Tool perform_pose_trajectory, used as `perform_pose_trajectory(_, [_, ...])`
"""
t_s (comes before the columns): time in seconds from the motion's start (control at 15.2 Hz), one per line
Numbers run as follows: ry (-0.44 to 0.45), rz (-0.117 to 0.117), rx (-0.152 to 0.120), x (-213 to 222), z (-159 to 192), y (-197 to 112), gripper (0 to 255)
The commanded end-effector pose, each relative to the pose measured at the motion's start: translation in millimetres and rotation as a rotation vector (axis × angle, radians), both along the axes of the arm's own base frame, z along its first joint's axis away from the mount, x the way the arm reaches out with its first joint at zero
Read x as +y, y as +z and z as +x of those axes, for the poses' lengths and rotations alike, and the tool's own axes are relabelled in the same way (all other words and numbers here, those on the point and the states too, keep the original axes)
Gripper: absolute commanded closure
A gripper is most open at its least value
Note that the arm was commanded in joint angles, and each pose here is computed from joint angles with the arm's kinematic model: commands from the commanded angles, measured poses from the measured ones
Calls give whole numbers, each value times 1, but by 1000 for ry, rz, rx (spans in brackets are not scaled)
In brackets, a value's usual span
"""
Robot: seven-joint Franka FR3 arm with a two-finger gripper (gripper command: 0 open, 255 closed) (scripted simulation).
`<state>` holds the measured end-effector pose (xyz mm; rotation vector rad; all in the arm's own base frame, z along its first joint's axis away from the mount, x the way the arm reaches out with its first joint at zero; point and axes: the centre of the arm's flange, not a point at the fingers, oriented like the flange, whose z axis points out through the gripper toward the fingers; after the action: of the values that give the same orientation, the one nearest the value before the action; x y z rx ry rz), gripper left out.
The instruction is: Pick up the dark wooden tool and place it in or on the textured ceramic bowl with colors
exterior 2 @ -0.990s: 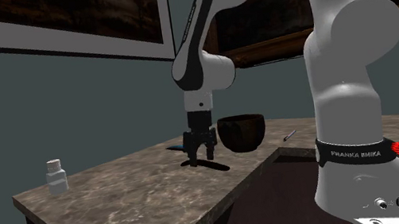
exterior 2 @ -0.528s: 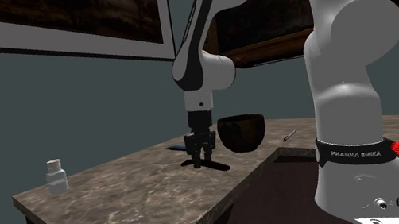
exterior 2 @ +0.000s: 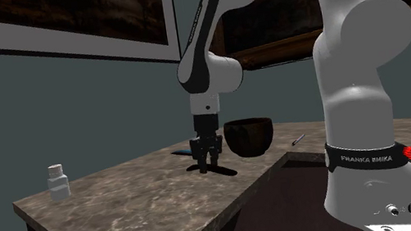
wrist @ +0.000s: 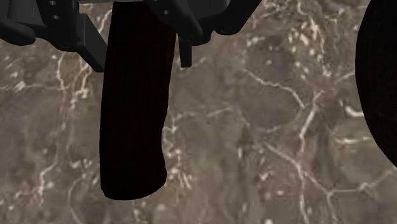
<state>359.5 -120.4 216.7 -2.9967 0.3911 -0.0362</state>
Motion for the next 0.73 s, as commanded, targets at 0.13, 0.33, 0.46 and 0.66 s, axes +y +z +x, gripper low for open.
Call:
perform_pose_trajectory(0.13, [9,0,4,3,1,14,255])
perform_pose_trajectory(0.33, [9,0,4,3,1,30,255])
perform_pose_trajectory(0.46, [9,0,4,3,1,41,255])
perform_pose_trajectory(0.66, [9,0,4,3,1,57,255])
